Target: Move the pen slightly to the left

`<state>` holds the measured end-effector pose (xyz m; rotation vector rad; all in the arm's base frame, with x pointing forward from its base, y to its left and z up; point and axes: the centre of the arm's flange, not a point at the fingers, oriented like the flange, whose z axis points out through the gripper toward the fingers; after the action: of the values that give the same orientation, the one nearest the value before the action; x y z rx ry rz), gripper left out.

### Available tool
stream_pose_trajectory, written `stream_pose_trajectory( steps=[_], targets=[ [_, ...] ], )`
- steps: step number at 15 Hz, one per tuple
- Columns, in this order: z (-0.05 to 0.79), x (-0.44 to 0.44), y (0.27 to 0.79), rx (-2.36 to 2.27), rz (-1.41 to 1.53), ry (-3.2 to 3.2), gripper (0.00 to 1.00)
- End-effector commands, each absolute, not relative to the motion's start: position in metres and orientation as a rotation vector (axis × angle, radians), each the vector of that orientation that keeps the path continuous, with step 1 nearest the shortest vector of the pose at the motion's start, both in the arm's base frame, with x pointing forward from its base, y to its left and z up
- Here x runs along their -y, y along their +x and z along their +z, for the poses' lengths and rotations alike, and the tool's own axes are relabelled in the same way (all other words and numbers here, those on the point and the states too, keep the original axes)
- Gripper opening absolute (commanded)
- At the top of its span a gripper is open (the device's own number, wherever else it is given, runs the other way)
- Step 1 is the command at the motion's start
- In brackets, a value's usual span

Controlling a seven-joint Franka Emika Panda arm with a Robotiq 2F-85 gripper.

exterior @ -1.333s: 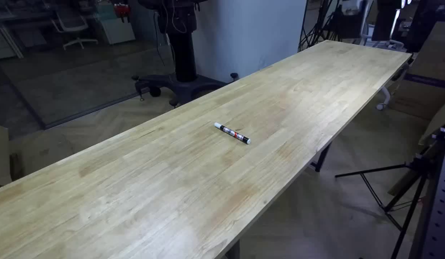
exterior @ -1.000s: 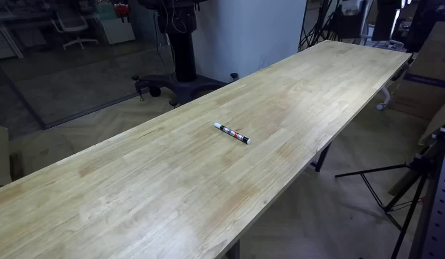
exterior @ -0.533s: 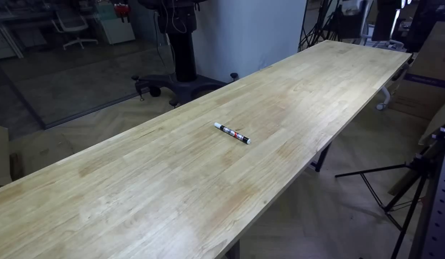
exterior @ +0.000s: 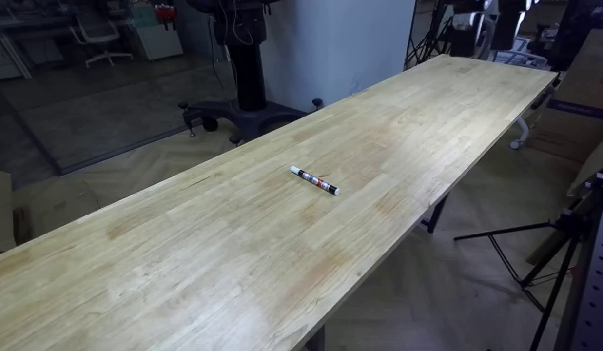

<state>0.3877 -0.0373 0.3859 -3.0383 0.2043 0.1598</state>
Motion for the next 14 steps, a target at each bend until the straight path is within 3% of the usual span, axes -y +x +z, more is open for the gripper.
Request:
stream_pose_trajectory(
  steps=[1, 6, 7, 14],
  targets=[
    [0.370, 0.065, 0.423, -0.119, 0.116, -3.242, 1.00],
    [0.338, 0.088, 0.464, 0.149, 0.024, -3.436, 1.00],
    [0.347, 0.084, 0.436, 0.130, 0.046, -3.393, 1.00],
    [0.325, 0.089, 0.466, 0.153, -0.044, -3.372, 1.00]
  ],
)
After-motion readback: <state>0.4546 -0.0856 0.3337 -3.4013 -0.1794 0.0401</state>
